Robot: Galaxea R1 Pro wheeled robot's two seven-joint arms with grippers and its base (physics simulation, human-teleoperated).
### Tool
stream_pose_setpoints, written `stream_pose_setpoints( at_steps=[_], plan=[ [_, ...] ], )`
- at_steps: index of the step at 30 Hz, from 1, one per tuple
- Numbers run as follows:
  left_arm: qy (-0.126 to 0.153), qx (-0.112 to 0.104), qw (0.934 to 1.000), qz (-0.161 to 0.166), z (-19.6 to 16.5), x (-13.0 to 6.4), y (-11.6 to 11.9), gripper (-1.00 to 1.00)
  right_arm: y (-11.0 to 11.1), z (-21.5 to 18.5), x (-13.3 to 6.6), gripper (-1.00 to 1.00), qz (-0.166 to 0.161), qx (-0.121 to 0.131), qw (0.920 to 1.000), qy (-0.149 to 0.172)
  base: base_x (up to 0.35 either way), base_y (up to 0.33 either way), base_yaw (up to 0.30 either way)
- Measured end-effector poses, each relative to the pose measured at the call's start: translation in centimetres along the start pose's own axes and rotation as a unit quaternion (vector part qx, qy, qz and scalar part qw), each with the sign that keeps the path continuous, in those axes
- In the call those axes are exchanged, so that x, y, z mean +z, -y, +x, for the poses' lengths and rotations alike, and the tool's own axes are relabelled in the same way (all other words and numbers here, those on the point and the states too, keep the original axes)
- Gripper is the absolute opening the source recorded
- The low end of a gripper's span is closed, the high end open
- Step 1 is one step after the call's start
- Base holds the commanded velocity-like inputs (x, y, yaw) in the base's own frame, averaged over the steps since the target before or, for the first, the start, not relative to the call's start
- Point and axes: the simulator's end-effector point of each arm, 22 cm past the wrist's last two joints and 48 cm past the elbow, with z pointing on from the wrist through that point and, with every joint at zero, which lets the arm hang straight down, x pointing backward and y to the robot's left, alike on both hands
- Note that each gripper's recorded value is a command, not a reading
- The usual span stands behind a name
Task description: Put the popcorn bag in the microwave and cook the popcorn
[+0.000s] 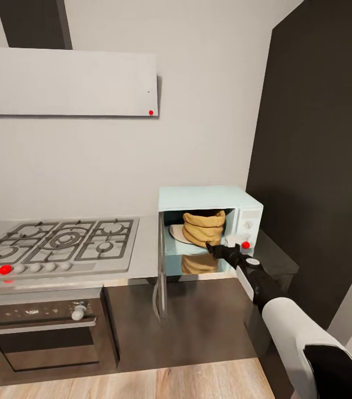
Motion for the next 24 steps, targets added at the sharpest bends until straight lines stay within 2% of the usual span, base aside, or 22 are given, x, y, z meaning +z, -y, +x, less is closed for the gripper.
stream_pose_setpoints(
  at_steps=[8, 24],
  plan=[
    [0.001, -0.003, 1.0, 0.0, -0.07, 0.0, -0.05, 1.0, -0.22, 1.18, 0.03, 1.0, -0.003, 0.001, 0.9999, -0.01, 0.01, 0.0, 0.0],
    [0.0, -0.004, 1.0, -0.001, -0.01, -0.01, -0.13, 1.0, -0.34, 0.74, 0.0, 1.0, -0.006, -0.001, 1.0, -0.001, 0.184, 0.0, 0.0]
  ],
)
